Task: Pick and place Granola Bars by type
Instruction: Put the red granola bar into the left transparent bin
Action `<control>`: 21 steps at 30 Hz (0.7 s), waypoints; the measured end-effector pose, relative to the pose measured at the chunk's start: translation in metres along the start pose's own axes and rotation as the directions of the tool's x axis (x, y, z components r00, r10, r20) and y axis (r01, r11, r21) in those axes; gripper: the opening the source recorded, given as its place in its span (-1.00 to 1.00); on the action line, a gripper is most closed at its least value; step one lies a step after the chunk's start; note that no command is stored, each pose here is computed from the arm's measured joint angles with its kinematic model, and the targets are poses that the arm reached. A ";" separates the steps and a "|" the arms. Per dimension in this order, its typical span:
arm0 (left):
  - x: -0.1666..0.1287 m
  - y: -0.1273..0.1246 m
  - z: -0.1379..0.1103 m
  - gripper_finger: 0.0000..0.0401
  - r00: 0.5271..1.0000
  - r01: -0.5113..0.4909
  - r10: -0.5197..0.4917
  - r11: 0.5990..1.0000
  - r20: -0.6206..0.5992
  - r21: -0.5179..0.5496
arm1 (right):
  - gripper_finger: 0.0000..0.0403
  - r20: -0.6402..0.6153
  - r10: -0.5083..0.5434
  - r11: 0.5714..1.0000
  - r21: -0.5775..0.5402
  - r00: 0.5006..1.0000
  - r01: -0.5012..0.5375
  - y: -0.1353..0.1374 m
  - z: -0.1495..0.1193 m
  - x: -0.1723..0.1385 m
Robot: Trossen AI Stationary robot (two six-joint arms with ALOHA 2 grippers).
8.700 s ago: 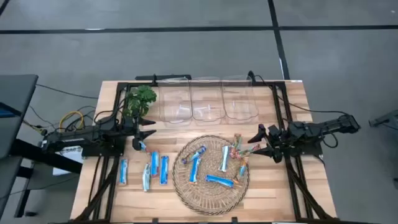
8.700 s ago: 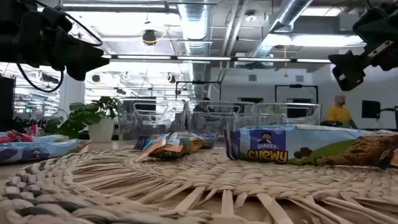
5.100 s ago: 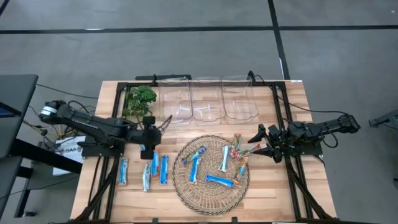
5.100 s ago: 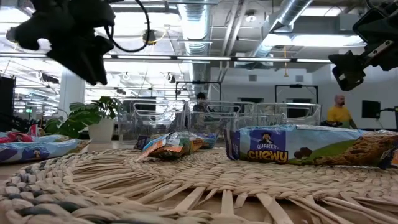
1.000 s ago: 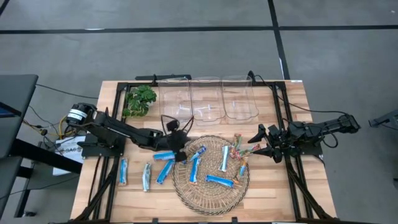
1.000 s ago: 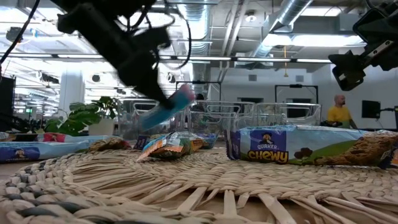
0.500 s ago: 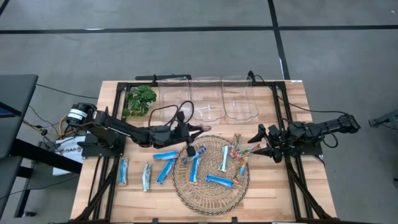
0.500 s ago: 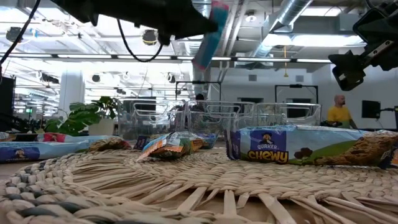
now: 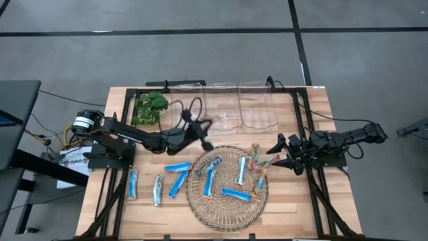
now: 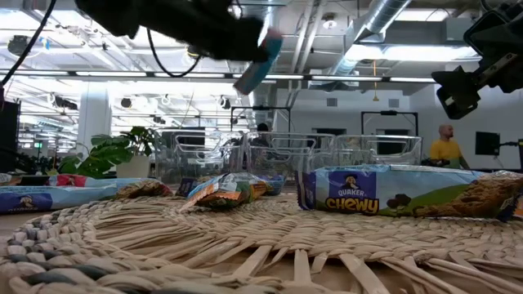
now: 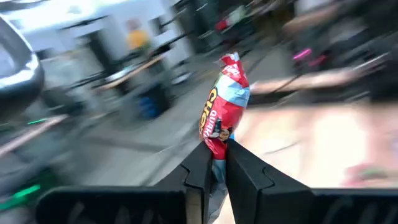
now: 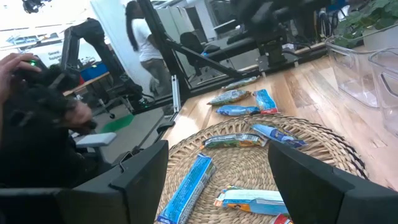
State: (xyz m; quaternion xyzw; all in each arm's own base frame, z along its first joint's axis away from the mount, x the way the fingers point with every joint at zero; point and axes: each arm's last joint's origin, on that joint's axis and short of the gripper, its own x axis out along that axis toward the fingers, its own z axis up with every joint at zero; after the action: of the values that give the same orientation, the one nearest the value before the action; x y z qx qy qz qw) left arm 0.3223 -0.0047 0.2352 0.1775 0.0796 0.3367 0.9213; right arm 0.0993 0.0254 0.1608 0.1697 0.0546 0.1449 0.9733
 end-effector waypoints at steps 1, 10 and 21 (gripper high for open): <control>0.003 0.004 -0.004 -0.84 0.998 -0.056 0.057 0.998 -0.036 0.037 | 0.34 0.000 0.000 1.000 0.000 1.000 0.000 0.000 0.000 0.000; 0.018 0.039 -0.031 -0.84 0.793 -0.395 0.546 0.799 -0.270 0.453 | 0.34 0.000 0.000 1.000 0.000 1.000 0.000 0.000 0.000 0.000; 0.026 0.047 -0.045 -0.84 0.814 -0.339 0.486 0.841 -0.317 0.421 | 0.34 0.000 0.000 1.000 0.000 1.000 0.000 0.000 0.000 0.000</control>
State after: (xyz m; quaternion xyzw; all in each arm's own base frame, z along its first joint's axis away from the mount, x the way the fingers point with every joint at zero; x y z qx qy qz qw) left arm 0.3024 0.0584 0.2111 0.2742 0.2881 0.5417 0.7405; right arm 0.0993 0.0254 0.1608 0.1696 0.0547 0.1450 0.9732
